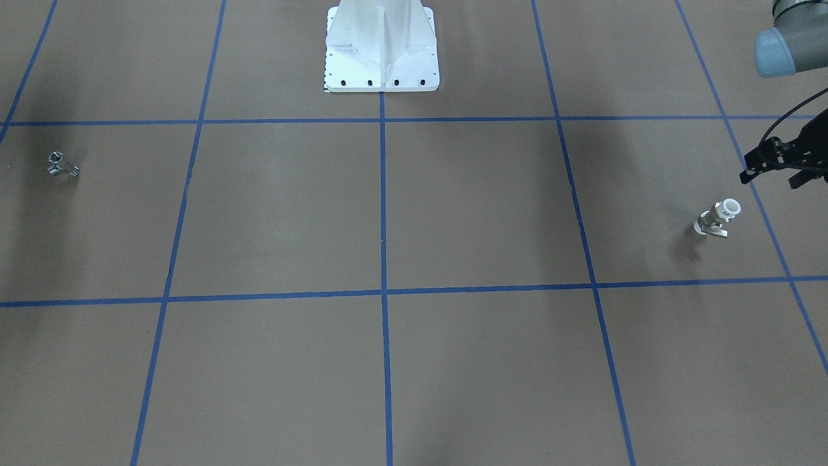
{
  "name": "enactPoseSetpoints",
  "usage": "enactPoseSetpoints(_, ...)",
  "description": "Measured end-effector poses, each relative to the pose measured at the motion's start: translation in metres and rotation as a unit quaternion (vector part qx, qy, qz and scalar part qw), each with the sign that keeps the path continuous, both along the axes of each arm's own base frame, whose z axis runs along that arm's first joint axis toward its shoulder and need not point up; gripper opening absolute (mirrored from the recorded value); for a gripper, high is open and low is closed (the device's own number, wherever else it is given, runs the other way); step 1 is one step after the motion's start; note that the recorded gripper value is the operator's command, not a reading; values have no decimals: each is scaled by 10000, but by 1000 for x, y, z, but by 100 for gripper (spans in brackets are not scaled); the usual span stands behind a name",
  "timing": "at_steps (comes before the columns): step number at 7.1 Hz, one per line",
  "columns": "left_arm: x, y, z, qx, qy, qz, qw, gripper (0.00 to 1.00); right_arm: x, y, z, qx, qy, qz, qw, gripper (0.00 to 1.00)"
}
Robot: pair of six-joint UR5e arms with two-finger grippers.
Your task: Assemble PPR valve and pipe with both arms
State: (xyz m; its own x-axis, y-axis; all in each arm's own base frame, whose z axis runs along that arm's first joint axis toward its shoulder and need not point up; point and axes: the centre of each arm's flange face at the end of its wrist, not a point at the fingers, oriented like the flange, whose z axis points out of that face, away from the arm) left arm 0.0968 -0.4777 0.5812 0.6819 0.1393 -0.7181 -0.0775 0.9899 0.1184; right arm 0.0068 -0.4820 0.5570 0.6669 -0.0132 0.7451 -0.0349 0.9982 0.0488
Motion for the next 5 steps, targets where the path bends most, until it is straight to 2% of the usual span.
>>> enactPoseSetpoints(5, 34, -15, 17, 66, -16, 204, 9998, 98, -2, -1, -1, 12, 3, -15, 10000, 100)
